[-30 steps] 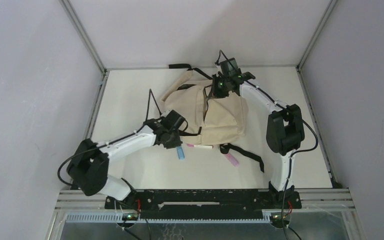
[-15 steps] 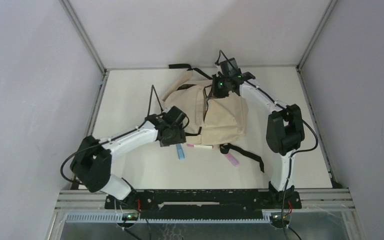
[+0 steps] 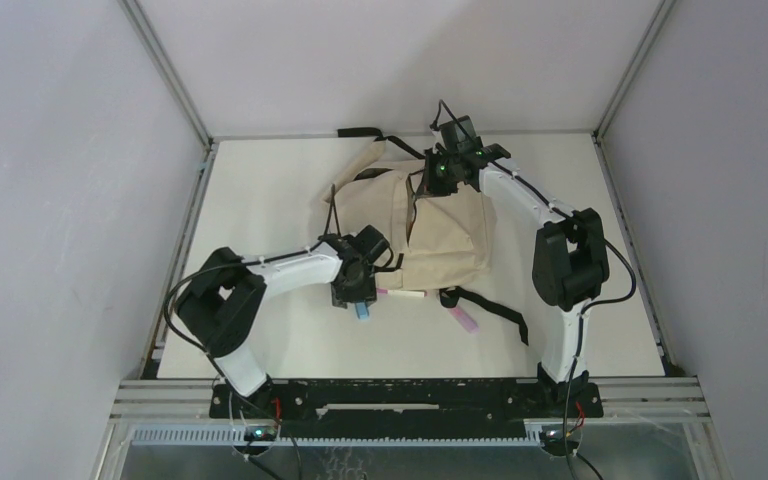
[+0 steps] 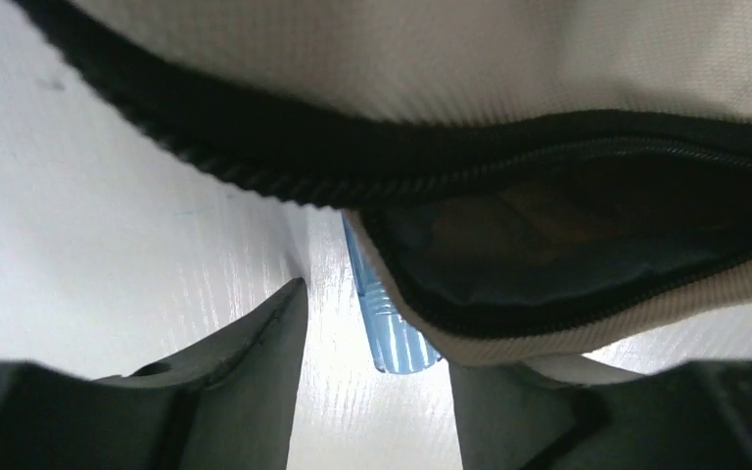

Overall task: Pack the student bag
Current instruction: Pick up the stationery from the center of the board, then place the stationery in the student bag.

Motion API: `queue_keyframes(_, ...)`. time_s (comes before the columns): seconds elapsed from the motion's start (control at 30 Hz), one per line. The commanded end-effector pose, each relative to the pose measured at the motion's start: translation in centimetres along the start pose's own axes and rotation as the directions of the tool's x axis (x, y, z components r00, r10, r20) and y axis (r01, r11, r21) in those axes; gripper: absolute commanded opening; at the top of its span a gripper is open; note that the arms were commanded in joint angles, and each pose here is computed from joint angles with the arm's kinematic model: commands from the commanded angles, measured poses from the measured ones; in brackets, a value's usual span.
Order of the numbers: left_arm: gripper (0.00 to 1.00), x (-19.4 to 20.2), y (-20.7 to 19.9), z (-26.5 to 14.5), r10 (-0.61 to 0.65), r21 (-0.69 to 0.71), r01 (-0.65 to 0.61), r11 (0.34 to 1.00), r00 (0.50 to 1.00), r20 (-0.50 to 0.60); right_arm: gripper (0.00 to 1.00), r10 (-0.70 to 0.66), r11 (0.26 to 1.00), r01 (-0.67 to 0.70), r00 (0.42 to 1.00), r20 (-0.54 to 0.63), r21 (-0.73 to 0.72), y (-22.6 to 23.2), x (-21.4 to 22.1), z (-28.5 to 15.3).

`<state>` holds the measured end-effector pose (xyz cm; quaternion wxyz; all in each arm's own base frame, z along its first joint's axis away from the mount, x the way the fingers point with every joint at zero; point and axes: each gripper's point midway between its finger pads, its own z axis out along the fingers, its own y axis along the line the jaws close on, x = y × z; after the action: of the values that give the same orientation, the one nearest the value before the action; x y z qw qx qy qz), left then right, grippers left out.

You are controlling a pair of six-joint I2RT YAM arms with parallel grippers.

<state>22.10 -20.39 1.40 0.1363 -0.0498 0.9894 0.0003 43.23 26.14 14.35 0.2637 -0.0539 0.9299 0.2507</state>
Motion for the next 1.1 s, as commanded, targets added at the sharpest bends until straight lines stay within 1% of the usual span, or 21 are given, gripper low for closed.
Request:
queue_keyframes(0.0,0.55,0.9,-0.2,0.7,-0.011,-0.003,0.011,1.0,0.999,-0.037,0.0,-0.036,0.996,0.042,0.996,0.081,-0.074,3.0,-2.1,-2.5)
queue_keyframes(0.03,0.54,1.0,-0.3,1.0,-0.009,-0.004,0.009,1.0,0.999,-0.046,0.0,-0.036,0.996,0.042,0.996,0.081,-0.075,3.0,-2.2,-2.5)
queue_keyframes(0.1,0.43,1.1,-0.4,1.2,-0.005,-0.008,0.005,1.0,0.998,-0.055,0.0,-0.035,0.996,0.041,0.996,0.081,-0.077,3.1,-2.2,-2.4)
queue_keyframes(0.17,0.34,0.7,-0.3,0.8,-0.01,-0.011,0.01,1.0,0.999,-0.035,0.0,-0.034,0.996,0.04,0.996,0.08,-0.079,3.1,-2.1,-2.4)
queue_keyframes(0.3,0.25,-0.8,-0.5,-1.7,-0.039,0.035,0.038,0.999,0.999,0.032,0.0,-0.037,0.996,0.043,0.996,0.08,-0.076,3.0,-2.1,-2.5)
queue_keyframes(0.43,0.21,-3.3,-1.2,-6.0,-0.047,0.092,0.036,0.995,0.992,0.116,0.0,-0.037,0.996,0.044,0.996,0.082,-0.079,3.0,-2.1,-2.6)
queue_keyframes(0.6,0.21,-7.2,-2.6,-12.0,-0.055,0.203,0.004,0.979,0.967,0.248,0.0,-0.035,0.996,0.042,0.995,0.091,-0.082,3.0,-2.3,-3.0)
queue_keyframes(0.73,0.2,-11.6,-4.1,-14.6,-0.068,0.284,-0.023,0.959,0.95,0.305,0.0,-0.033,0.995,0.042,0.995,0.098,-0.09,3.2,-2.3,-3.3)
queue_keyframes(0.83,0.21,-15.0,-5.2,-15.1,-0.077,0.324,-0.037,0.945,0.94,0.333,0.0,-0.033,0.995,0.042,0.994,0.102,-0.094,3.4,-2.2,-3.5)
queue_keyframes(0.9,0.21,-16.7,-6.4,-14.7,-0.073,0.375,-0.051,0.926,0.948,0.311,0.0,-0.034,0.994,0.044,0.994,0.103,-0.096,3.5,-2.2,-3.6)
queue_keyframes(0.97,0.21,-17.7,-8.4,-14.8,-0.053,0.459,-0.084,0.884,0.959,0.278,0.0,-0.037,0.994,0.046,0.994,0.099,-0.098,3.6,-2.1,-3.5)
queue_keyframes(1.07,0.24,-19.1,-10.7,-13.9,-0.046,0.527,-0.117,0.842,0.957,0.287,0.0,-0.036,0.994,0.045,0.995,0.098,-0.097,3.6,-2.0,-3.5)
